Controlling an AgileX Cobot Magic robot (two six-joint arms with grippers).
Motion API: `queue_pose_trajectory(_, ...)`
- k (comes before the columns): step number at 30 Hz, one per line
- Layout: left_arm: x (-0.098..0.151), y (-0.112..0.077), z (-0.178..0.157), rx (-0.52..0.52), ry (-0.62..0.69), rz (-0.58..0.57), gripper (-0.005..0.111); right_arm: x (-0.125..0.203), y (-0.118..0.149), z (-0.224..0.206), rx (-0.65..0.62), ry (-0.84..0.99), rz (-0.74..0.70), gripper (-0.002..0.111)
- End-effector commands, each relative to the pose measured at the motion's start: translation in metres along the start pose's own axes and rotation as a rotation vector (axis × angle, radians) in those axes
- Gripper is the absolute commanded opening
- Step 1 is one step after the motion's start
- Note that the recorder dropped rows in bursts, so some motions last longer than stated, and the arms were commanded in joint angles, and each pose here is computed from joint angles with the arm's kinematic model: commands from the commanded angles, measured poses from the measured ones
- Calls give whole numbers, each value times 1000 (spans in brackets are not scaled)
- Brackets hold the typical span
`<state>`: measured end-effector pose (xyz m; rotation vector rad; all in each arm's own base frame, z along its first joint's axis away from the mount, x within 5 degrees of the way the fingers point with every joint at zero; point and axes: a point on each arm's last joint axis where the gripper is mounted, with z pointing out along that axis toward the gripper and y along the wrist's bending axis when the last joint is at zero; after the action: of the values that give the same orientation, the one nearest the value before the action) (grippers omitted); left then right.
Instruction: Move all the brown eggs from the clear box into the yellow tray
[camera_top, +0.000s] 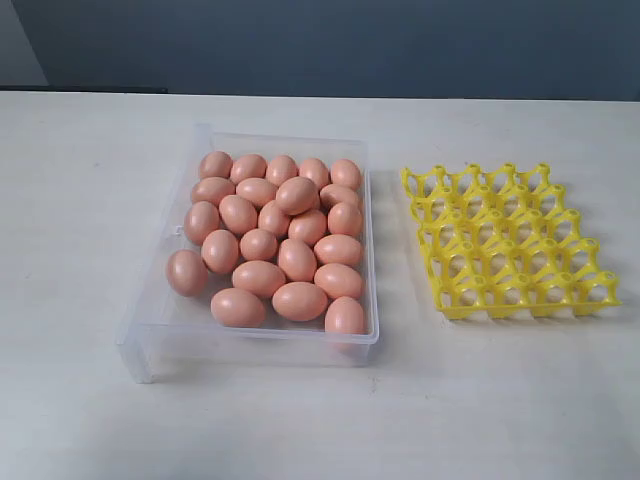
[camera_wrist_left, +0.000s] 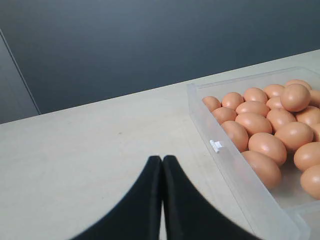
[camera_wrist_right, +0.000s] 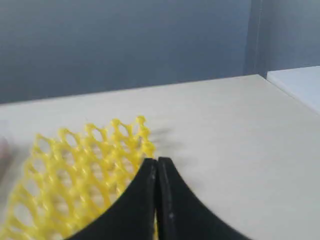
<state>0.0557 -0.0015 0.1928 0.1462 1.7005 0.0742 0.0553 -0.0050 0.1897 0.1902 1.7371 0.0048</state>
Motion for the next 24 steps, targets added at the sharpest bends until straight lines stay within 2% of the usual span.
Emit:
queue_pose_trajectory(1, -2, 0, 0, 0, -16, -5, 0, -17, 3, -2, -82, -184, 481, 0)
queue_pose_trajectory(3, -2, 0, 0, 0, -16, -5, 0, -24, 0, -4, -96, -259, 676, 0)
queue_pose_trajectory(7, -2, 0, 0, 0, -16, -5, 0, -29, -5, -5, -92, -335, 868, 0)
queue_pose_trajectory(16, -2, 0, 0, 0, -16, -5, 0, -24, 0, -4, -124, -252, 902, 0)
queue_pose_trajectory(18, -2, 0, 0, 0, -16, -5, 0, -37, 2, -8, -137, -289, 827, 0)
queue_pose_trajectory(19, -2, 0, 0, 0, -16, -5, 0, -62, 5, -19, -156, -363, 688, 0)
queue_pose_trajectory(21, -2, 0, 0, 0, -16, -5, 0, -90, 9, -29, -154, -417, 535, 0)
queue_pose_trajectory(24, -2, 0, 0, 0, -16, -5, 0, -135, 16, -26, -122, -365, 343, 0)
